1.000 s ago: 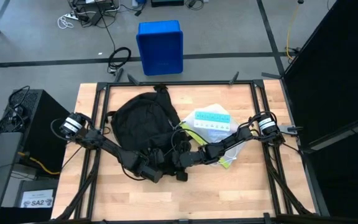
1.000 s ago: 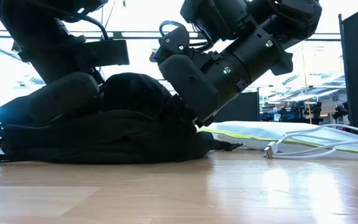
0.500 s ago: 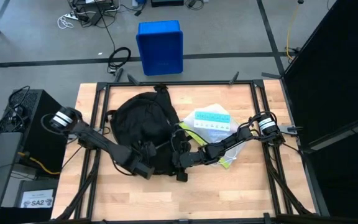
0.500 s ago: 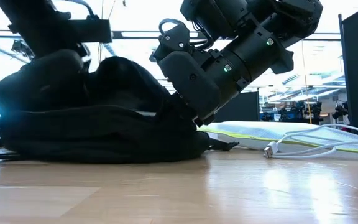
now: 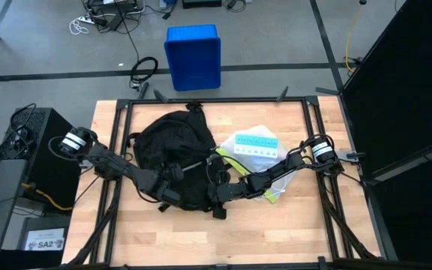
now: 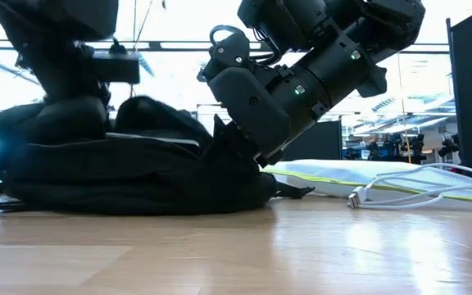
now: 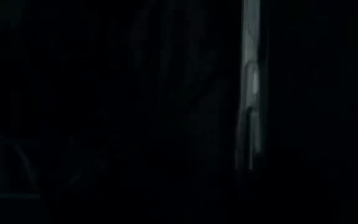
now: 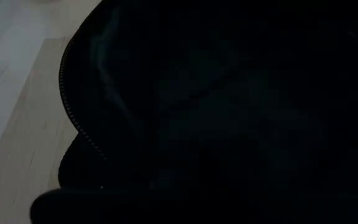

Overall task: Unpack backpack
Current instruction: Remove the cellphone from the backpack

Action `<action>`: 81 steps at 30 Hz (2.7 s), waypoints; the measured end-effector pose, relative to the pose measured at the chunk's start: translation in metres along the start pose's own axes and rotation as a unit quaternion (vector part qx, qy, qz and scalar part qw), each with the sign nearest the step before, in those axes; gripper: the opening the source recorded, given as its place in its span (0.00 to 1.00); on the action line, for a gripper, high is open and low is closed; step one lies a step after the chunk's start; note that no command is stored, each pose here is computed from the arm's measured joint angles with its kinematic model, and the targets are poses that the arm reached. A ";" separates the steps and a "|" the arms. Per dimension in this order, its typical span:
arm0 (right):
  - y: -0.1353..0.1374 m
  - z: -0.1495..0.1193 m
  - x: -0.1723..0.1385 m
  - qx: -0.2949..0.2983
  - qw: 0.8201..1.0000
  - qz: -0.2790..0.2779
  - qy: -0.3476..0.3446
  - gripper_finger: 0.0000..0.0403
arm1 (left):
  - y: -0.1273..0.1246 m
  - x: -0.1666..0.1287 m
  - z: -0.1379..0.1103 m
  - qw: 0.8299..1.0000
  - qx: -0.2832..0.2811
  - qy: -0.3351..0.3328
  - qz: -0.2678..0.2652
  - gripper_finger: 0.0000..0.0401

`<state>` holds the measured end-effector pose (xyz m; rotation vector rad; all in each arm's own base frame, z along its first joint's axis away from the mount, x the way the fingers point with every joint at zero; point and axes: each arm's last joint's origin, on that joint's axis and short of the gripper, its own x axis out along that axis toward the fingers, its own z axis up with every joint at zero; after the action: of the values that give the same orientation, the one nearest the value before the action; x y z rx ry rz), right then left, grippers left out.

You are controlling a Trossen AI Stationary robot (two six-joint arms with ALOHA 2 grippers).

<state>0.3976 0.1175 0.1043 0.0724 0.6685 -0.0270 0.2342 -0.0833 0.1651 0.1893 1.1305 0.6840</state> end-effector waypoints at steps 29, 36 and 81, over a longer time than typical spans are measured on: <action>0.002 -0.002 0.000 -0.005 1.000 0.004 0.008 0.01 | 0.039 -0.098 0.007 0.972 -0.014 -0.171 -0.160 0.12; 0.002 -0.002 0.000 -0.006 1.000 0.001 0.008 0.01 | 0.057 -0.125 -0.005 0.953 -0.012 -0.223 -0.206 0.12; -0.002 -0.011 -0.004 0.047 0.995 0.022 0.085 0.00 | 0.118 -0.150 -0.041 0.881 -0.080 -0.420 -0.201 0.12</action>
<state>0.3880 0.1166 0.0981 0.1819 0.8354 -0.0093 0.1124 -0.0872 0.3177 0.0858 0.2499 0.2547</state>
